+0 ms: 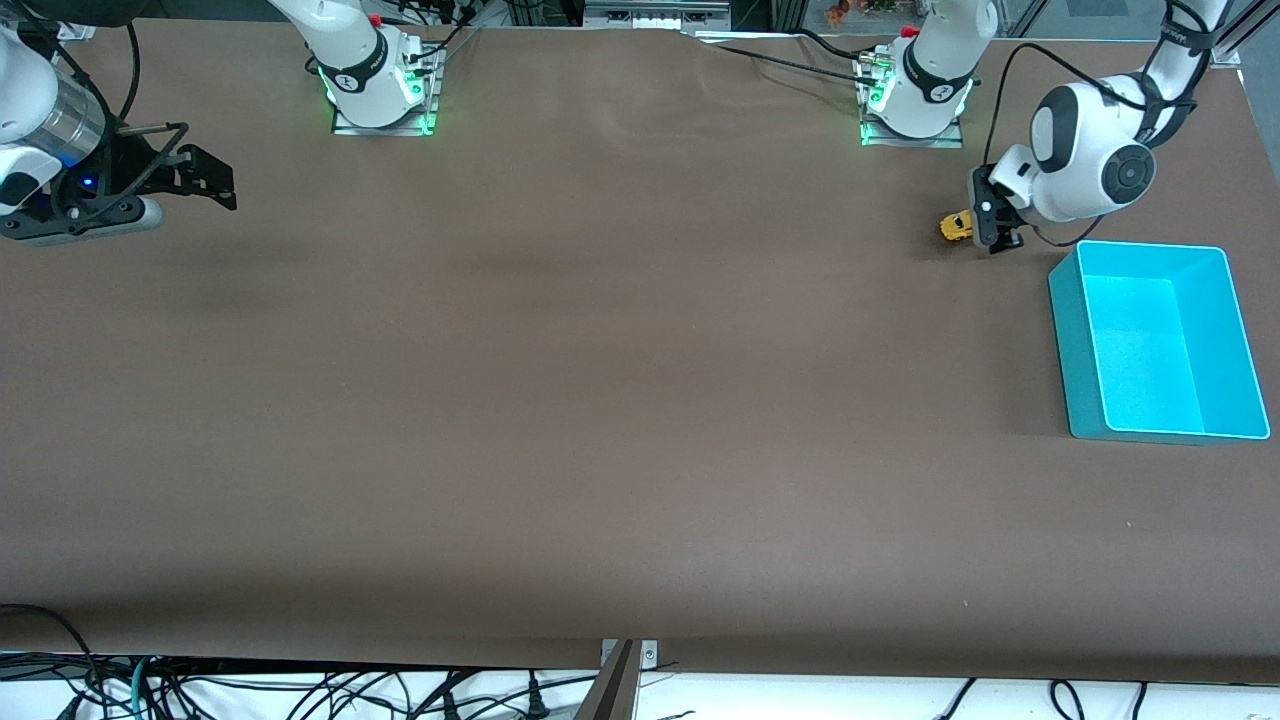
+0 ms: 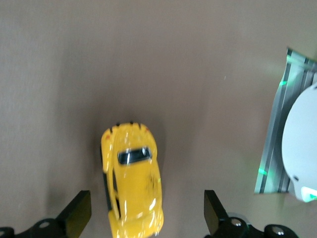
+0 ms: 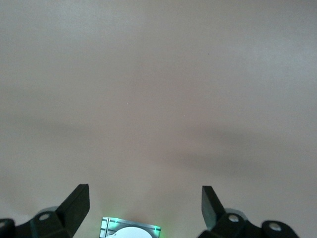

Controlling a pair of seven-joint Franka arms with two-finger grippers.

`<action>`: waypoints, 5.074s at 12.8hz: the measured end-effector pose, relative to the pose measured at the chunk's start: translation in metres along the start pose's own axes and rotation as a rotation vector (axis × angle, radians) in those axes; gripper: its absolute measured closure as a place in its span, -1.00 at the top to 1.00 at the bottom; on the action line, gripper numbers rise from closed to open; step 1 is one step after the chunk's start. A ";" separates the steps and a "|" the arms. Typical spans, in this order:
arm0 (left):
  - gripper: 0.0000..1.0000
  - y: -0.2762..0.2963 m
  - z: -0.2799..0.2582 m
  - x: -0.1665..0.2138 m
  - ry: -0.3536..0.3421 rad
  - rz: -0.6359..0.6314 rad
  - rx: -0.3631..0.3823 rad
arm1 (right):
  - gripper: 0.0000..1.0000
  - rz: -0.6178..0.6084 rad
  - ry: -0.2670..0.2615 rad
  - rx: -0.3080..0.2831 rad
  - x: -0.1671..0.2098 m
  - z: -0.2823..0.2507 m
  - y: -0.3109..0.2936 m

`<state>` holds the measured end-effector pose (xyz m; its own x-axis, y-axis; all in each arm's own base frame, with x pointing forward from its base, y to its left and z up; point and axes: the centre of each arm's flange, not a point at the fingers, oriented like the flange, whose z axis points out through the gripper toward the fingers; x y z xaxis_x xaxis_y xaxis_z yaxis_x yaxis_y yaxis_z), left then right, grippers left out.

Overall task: Wind and store yellow beetle car
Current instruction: 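Close the left gripper on the yellow car and lift it, then carry the car over the cyan box and lower it inside, then open the left gripper to release the car in the box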

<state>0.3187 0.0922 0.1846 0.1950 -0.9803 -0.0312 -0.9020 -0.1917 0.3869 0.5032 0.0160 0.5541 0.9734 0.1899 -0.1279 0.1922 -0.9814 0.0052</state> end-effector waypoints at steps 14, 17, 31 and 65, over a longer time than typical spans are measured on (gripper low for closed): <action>0.44 -0.004 0.006 -0.001 0.006 0.007 0.025 | 1.00 -0.016 0.001 0.000 0.000 -0.001 0.000; -0.08 -0.004 0.003 -0.001 0.004 0.011 0.033 | 1.00 -0.016 0.001 0.000 0.000 -0.001 0.000; -0.08 -0.051 -0.196 -0.054 0.007 0.027 0.085 | 1.00 -0.017 0.003 0.000 0.000 -0.001 0.001; 1.00 -0.159 -0.237 -0.134 0.130 -0.072 0.039 | 1.00 0.032 0.129 0.051 0.021 -0.049 0.005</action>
<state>0.5277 0.2657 0.3456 0.3053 -0.9502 0.0631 -0.8979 -0.2651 0.3515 0.5304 0.0167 0.6001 0.9875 0.1576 -0.0004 0.1574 -0.9866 -0.0441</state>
